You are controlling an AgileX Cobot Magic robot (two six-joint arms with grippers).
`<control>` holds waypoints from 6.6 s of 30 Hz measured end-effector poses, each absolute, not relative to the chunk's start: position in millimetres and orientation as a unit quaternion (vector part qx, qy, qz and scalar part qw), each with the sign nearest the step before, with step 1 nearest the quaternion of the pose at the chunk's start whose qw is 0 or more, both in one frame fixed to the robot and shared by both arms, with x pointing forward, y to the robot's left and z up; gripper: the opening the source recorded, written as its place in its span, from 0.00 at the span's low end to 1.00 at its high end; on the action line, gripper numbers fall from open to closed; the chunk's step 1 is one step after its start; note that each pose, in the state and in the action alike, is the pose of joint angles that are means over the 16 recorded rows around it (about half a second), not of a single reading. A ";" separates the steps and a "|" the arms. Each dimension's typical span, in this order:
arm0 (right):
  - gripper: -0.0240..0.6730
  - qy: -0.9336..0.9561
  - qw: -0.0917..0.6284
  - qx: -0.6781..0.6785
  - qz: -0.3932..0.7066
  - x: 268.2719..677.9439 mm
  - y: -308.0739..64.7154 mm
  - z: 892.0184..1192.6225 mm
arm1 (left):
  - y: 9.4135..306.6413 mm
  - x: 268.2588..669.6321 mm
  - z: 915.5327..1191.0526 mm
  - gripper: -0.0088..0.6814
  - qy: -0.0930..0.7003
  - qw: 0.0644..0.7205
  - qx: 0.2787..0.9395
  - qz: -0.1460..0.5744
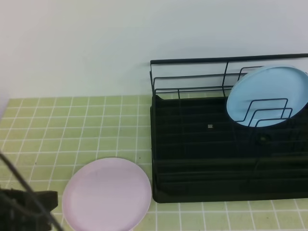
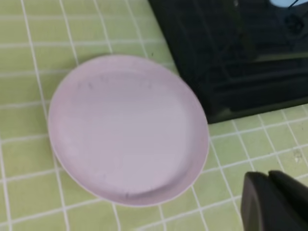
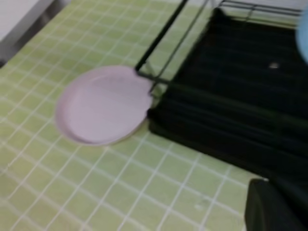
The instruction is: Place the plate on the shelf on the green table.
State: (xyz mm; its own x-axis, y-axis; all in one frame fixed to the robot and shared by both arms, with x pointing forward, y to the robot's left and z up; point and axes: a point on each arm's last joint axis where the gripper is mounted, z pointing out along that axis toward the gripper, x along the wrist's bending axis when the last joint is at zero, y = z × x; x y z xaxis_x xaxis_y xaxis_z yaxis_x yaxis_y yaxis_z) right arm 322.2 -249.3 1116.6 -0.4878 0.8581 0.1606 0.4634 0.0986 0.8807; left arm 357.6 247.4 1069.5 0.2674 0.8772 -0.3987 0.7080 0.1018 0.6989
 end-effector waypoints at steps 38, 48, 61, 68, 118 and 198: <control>0.03 0.739 0.084 0.430 0.513 307.4 -231.4 1116.2 | 240.7 522.5 972.3 0.53 0.670 0.123 0.731 0.043; 0.03 0.744 0.067 0.428 0.509 304.8 -230.1 1115.1 | 236.6 539.4 953.6 0.52 0.675 0.118 0.727 0.031; 0.03 0.740 0.054 0.428 0.516 303.6 -228.4 1116.3 | 233.7 547.2 940.5 0.41 0.683 0.130 0.719 0.029; 0.03 0.739 0.052 0.428 0.518 303.5 -228.2 1116.5 | 233.8 549.7 937.9 0.24 0.681 0.133 0.720 0.035; 0.03 0.749 0.035 0.425 0.507 300.0 -227.3 1114.2 | 241.4 539.5 987.3 0.52 0.677 0.174 0.707 0.102; 0.46 0.644 0.058 0.463 0.606 369.9 -211.3 1124.2 | 185.8 484.4 1141.1 0.01 0.503 0.555 0.659 0.074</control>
